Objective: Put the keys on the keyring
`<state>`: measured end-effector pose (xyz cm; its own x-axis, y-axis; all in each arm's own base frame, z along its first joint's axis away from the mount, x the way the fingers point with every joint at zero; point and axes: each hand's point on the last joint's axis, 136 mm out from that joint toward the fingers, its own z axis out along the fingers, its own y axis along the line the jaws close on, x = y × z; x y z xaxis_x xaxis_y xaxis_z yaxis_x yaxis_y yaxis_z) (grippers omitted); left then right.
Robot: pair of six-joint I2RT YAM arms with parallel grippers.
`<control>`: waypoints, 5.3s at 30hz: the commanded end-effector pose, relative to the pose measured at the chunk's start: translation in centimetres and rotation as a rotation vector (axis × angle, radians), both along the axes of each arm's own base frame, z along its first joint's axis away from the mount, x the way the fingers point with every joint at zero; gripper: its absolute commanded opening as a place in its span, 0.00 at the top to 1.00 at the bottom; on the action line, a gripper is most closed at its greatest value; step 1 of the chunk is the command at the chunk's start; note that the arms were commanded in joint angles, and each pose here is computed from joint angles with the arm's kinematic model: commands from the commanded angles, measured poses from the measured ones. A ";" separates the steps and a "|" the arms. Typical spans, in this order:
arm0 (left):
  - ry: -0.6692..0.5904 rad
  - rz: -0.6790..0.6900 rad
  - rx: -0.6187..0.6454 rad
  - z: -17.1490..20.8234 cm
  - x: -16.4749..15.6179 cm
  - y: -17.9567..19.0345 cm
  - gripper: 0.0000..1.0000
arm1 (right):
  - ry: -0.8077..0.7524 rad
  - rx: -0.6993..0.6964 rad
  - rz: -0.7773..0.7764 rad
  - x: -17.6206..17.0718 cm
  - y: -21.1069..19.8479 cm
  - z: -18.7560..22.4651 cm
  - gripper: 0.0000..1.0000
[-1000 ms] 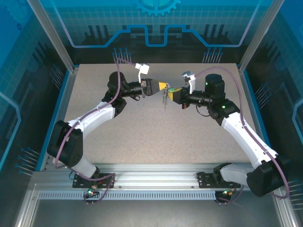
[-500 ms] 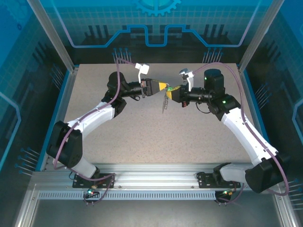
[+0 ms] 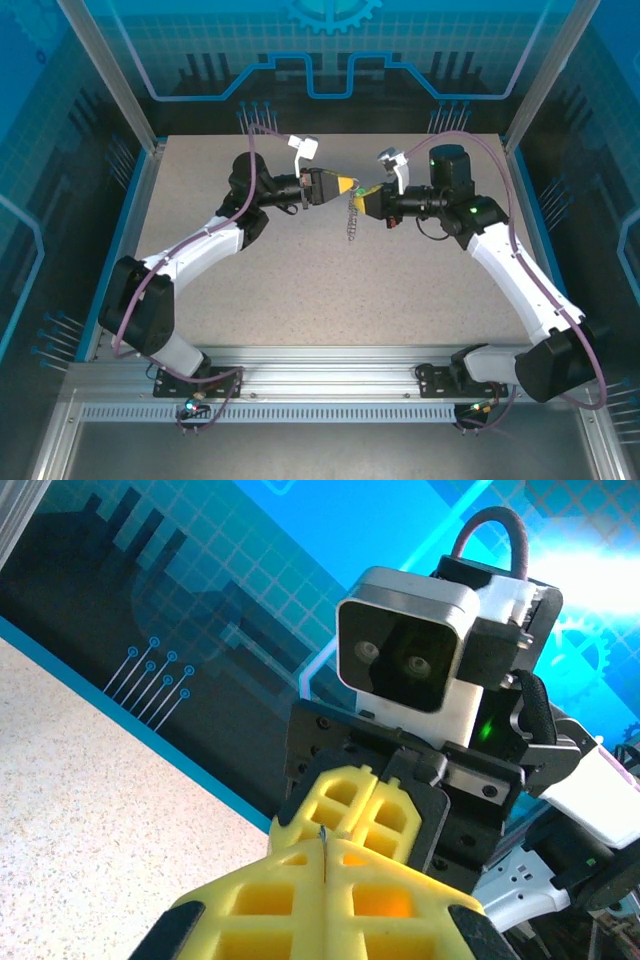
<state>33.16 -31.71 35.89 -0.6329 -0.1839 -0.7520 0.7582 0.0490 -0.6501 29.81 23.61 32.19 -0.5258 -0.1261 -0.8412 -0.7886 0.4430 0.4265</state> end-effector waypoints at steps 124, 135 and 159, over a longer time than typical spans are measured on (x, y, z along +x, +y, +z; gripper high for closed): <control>0.018 0.296 0.103 -0.4 1.4 6.9 0.37 | 0.466 -0.083 -0.113 8.7 -0.2 -19.1 1.00; 0.034 0.285 0.117 -1.2 1.1 6.6 0.37 | 0.562 -0.097 -0.134 4.9 -0.9 -23.6 1.00; 0.049 0.405 0.200 -2.7 0.2 8.5 0.01 | 0.446 -0.128 -0.398 -3.5 -8.2 -16.6 0.00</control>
